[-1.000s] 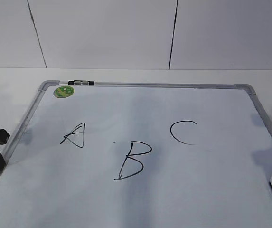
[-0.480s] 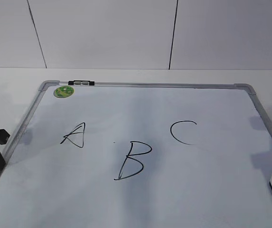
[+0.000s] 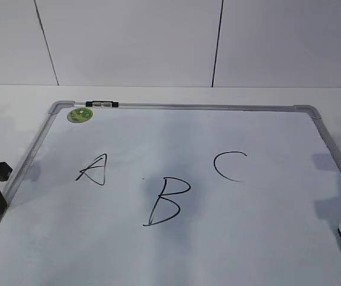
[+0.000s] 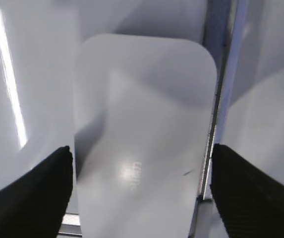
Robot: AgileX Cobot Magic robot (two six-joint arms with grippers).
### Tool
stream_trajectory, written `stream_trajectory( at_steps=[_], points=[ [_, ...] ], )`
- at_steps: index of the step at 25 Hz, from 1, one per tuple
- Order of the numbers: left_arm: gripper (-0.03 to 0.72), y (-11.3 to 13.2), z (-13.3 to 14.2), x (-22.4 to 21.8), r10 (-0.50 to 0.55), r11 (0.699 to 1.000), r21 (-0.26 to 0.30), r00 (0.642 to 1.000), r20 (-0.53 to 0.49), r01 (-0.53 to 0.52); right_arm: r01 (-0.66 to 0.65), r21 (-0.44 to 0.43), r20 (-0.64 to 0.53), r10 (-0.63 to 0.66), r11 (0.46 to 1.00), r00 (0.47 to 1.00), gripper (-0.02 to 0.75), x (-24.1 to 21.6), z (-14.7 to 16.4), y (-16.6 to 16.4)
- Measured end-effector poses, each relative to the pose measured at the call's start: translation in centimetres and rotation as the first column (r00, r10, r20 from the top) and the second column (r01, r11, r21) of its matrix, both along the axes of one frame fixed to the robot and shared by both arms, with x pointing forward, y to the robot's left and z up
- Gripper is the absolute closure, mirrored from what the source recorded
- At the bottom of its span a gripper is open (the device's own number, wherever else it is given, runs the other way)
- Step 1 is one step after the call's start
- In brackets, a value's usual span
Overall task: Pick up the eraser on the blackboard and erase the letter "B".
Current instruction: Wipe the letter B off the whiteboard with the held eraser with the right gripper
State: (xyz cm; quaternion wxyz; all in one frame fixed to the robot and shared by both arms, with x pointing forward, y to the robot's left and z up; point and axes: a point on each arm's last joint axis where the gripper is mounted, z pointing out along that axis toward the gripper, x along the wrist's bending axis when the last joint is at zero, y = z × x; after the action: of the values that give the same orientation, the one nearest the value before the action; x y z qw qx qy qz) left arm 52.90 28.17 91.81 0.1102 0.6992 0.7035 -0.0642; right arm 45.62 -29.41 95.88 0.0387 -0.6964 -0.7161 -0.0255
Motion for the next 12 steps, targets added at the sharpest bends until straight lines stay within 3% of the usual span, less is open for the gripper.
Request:
stream_trajectory(
  at_steps=[12],
  points=[
    [0.570, 0.00, 0.00, 0.00, 0.000, 1.000, 0.000, 1.000, 0.000, 0.000, 0.001, -0.007, 0.007, -0.001, 1.000, 1.000, 0.057, 0.61, -0.83, -0.07]
  ],
)
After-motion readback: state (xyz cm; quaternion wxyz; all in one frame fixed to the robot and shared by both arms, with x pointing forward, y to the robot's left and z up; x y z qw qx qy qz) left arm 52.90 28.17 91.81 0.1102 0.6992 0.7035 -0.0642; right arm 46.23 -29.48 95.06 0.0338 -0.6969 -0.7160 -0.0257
